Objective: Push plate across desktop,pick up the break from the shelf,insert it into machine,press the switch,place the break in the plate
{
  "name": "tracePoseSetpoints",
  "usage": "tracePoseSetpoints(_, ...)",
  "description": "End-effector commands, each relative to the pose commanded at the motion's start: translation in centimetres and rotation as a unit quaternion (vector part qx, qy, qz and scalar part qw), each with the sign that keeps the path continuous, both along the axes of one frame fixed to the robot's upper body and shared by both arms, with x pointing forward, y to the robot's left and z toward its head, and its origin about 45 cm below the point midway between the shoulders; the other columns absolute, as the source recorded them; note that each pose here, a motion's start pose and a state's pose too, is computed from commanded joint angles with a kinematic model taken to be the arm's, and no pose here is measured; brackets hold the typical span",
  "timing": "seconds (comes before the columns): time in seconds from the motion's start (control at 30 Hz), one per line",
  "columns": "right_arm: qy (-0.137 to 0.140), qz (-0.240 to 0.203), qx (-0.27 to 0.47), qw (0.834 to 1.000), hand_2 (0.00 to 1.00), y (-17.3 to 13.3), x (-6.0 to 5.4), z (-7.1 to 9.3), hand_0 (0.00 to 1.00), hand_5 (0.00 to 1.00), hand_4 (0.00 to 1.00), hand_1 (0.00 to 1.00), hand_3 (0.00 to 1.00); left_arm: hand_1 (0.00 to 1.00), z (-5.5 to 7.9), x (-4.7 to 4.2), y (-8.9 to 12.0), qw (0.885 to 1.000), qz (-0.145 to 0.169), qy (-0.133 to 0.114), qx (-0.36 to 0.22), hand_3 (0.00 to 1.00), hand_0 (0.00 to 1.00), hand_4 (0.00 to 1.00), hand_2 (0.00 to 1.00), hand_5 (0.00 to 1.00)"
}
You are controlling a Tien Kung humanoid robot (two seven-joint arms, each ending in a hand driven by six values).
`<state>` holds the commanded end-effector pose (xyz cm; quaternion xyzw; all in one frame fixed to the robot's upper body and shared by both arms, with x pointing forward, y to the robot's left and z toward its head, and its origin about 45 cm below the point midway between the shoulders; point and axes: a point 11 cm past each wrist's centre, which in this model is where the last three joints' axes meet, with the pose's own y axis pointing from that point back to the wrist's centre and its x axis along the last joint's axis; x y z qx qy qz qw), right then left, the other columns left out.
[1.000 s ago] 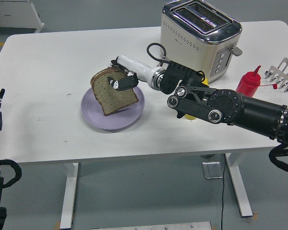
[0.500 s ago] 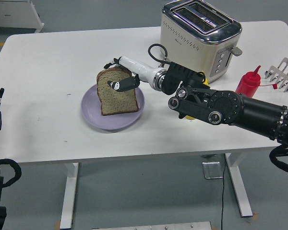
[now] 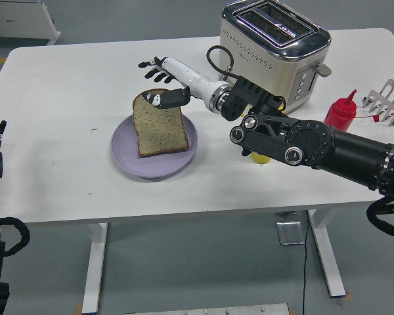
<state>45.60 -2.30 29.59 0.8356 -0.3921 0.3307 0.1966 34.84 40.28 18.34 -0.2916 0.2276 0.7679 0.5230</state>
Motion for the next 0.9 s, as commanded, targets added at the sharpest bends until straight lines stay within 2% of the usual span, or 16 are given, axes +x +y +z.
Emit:
tracePoseSetpoints(0.37, 0.001, 0.0, 0.011, 1.0, 0.786, 0.1, -0.2, 0.1, 0.767, 0.285, 0.633, 0.772, 0.877, 0.896, -0.1, -0.04, 0.0, 1.0, 0.0, 0.001, 0.0, 0.787, 0.83, 0.633, 0.895, 0.998)
tracePoseSetpoints(0.5, -0.005, 0.002, 0.036, 0.999, 0.786, 0.6, -0.5, 1.3, 0.767, 0.285, 0.633, 0.772, 0.877, 0.896, -0.1, -0.08, 0.0, 1.0, 0.001, 0.001, 0.0, 0.787, 0.83, 0.633, 0.895, 0.998)
tracePoseSetpoints(0.6, -0.014, 0.007, 0.057, 0.998, 0.786, 1.1, -0.8, 2.6, 0.773, 0.288, 0.628, 0.774, 0.864, 0.896, -0.1, -0.12, 0.1, 1.0, 0.001, 0.001, 0.0, 0.786, 0.829, 0.631, 0.895, 0.998)
tracePoseSetpoints(0.67, -0.022, 0.015, 0.074, 0.997, 0.786, 1.7, -1.2, 4.0, 0.773, 0.288, 0.628, 0.774, 0.864, 0.896, -0.1, -0.16, 0.1, 1.0, 0.002, 0.001, 0.001, 0.786, 0.829, 0.631, 0.895, 0.998)
tracePoseSetpoints(0.73, -0.03, 0.026, 0.094, 0.995, 0.786, 2.3, -1.7, 5.8, 0.773, 0.288, 0.628, 0.774, 0.864, 0.896, -0.1, -0.21, 0.2, 1.0, 0.003, 0.001, 0.001, 0.786, 0.829, 0.631, 0.895, 0.998)
tracePoseSetpoints(0.77, -0.033, 0.031, 0.106, 0.993, 0.789, 2.6, -1.9, 6.7, 0.78, 0.288, 0.579, 0.778, 0.822, 0.896, -0.1, -0.22, 0.2, 1.0, 0.003, 0.001, 0.001, 0.787, 0.829, 0.63, 0.895, 0.998)
tracePoseSetpoints(0.9, -0.037, 0.051, 0.16, 0.985, 0.789, 3.3, -2.9, 10.1, 0.78, 0.288, 0.579, 0.778, 0.822, 0.896, -0.1, -0.2, 0.2, 1.0, 0.002, 0.001, 0.001, 0.787, 0.829, 0.63, 0.895, 0.998)
